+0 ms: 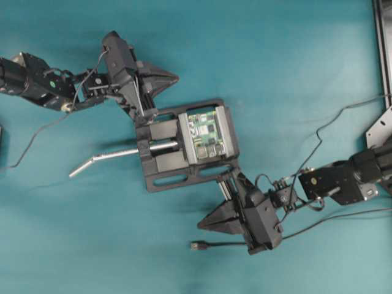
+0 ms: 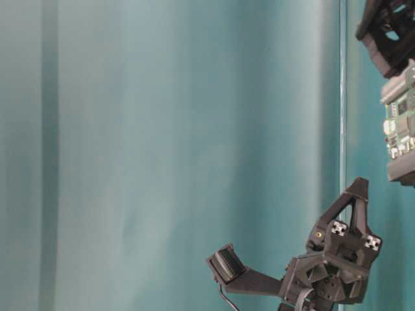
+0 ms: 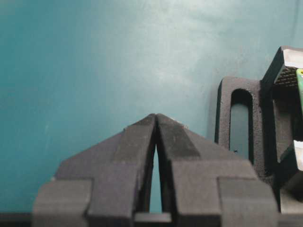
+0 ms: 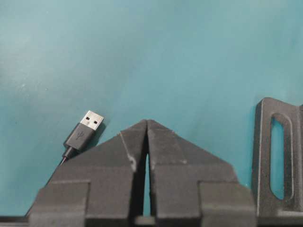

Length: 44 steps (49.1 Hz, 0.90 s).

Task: Insert the USB into the fixed PCB.
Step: 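Open both grippers and move the left gripper away from the vise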

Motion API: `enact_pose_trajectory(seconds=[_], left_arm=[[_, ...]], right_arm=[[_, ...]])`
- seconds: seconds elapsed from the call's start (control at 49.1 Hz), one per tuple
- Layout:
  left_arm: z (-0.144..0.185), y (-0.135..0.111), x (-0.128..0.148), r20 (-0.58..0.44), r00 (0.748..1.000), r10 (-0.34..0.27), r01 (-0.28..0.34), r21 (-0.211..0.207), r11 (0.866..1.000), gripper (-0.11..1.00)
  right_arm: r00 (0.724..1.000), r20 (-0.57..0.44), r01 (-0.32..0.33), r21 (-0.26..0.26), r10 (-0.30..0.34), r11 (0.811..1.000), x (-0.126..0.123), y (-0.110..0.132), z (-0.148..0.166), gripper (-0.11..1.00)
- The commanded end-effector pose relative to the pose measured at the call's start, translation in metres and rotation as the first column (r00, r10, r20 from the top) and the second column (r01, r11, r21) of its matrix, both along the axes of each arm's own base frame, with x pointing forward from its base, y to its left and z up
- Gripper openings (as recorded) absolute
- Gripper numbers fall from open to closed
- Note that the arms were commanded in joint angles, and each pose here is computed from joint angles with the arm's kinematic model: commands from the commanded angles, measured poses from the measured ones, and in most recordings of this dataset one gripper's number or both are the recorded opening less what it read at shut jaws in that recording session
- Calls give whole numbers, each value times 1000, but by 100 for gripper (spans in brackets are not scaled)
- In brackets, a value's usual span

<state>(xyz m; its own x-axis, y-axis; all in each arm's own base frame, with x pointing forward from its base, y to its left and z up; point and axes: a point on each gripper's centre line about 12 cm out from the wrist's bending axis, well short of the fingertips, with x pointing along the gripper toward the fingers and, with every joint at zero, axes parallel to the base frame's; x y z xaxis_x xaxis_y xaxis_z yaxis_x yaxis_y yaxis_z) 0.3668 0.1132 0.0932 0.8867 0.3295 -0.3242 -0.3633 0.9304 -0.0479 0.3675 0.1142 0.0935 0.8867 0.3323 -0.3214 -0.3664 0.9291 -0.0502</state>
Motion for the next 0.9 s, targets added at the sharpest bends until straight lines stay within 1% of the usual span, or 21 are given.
enact_pose_trajectory(seconds=[0.0, 0.061, 0.183, 0.244, 0.285, 0.448, 0.57, 0.672, 0.815, 0.876], left_arm=[[35, -4, 6, 58, 997, -43, 40, 40, 998, -1], [39, -5, 4, 31, 999, -43, 42, 29, 999, 2], [43, -8, -4, -48, 998, -49, 49, -7, 999, 0], [46, -9, -7, -67, 997, -48, 46, -27, 999, 0], [49, -11, -9, -71, 996, -52, 50, -30, 998, 0], [65, -19, -20, -63, 996, -67, 65, -30, 997, 0], [73, -23, -32, -76, 995, -68, 66, -39, 997, 0], [76, -26, -40, -88, 994, -70, 65, -53, 996, 0], [79, -32, -50, -101, 992, -79, 73, -63, 995, 0], [79, -34, -53, -104, 991, -85, 78, -68, 995, 4]], right_arm=[[999, 46, -6, 18, 6, 1000, 5, 5, 13, 0], [998, 67, 4, 35, -7, 999, 6, 4, 17, 0], [990, 138, 19, 75, -29, 997, 6, 2, 27, 0], [986, 164, 19, 88, -34, 996, 4, 1, 29, 0], [984, 175, 18, 93, -34, 996, 3, 1, 30, 0], [985, 165, 23, 110, -41, 994, -4, 2, 28, 0], [986, 151, 53, 159, -77, 986, -6, 4, 32, 0], [984, 148, 66, 180, -94, 981, -8, 8, 34, 0], [982, 131, 105, 213, -135, 971, -11, 13, 35, 0], [981, 114, 129, 228, -158, 965, -12, 14, 34, 0]])
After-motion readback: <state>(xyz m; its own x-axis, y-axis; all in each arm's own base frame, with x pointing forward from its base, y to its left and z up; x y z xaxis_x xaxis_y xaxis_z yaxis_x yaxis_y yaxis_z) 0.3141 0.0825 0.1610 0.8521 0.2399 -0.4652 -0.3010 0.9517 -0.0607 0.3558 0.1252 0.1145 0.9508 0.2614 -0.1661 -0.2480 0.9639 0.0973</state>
